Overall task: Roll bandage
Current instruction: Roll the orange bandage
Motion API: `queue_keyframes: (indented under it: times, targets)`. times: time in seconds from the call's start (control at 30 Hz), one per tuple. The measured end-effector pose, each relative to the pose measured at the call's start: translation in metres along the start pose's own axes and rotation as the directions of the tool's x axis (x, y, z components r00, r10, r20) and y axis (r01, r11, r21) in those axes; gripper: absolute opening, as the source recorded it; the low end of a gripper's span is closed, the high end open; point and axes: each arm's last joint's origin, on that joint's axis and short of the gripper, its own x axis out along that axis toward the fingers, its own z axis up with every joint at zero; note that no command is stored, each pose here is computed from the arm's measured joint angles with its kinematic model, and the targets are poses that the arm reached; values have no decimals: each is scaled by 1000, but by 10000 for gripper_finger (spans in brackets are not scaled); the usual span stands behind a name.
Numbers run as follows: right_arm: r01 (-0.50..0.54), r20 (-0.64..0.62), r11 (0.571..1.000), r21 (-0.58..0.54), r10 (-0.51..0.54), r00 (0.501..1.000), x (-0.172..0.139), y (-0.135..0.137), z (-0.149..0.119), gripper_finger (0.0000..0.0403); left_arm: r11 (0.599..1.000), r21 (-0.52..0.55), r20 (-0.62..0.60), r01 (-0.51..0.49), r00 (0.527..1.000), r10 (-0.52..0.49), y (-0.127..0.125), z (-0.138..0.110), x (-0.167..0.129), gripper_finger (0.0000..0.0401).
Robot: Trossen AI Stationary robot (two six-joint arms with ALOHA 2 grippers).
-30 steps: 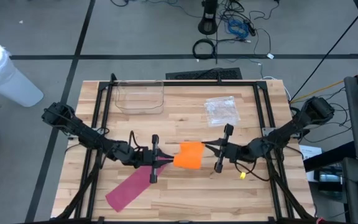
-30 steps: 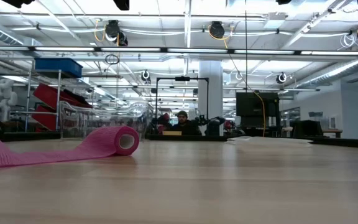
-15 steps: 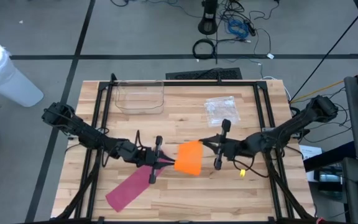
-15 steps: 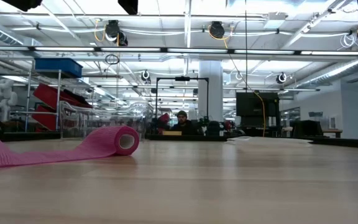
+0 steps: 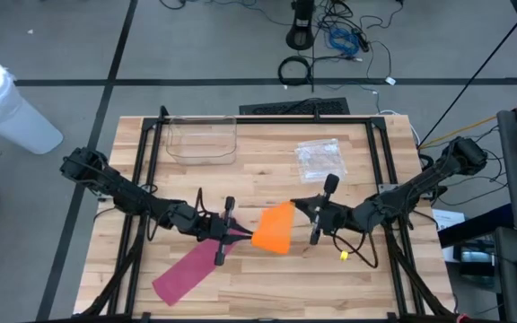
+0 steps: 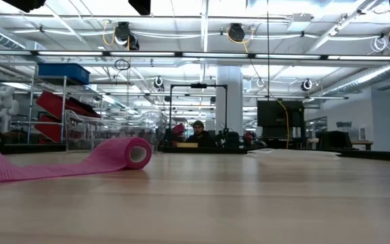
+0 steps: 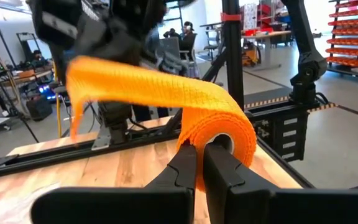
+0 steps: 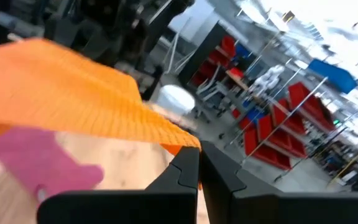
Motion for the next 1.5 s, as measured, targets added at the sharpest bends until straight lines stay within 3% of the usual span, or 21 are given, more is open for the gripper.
queue_keyframes:
  times: [0.2, 0.53, 0.77, 1.1, 1.3, 1.5]
  targets:
    - [-153, -47, 983, 98, 158, 986, -1, 9, -11, 0, 1000, -3, 20, -1, 1000, 1, 0, 6, 2, 11]
    - [-251, -61, 944, 215, 270, 961, -3, 32, -16, 0, 999, 37, 64, -11, 998, 8, 1, 10, 2, 11]
    - [-252, -59, 942, 222, 271, 961, 12, 60, -28, 0, 999, 30, 98, -19, 995, 16, 2, 14, 2, 11]
    - [-252, 1, 934, 253, 261, 965, 2, 66, -18, 2, 986, 54, 65, -157, 986, 154, 5, 12, 2, 11]
    - [-267, 21, 922, 279, 272, 962, -4, 63, -13, 48, 981, 115, 25, -159, 987, 157, 5, 8, 2, 11]
    - [-317, 51, 865, 390, 323, 945, -8, 59, -9, 118, 968, 175, 10, -181, 983, 182, 6, 8, 2, 11]
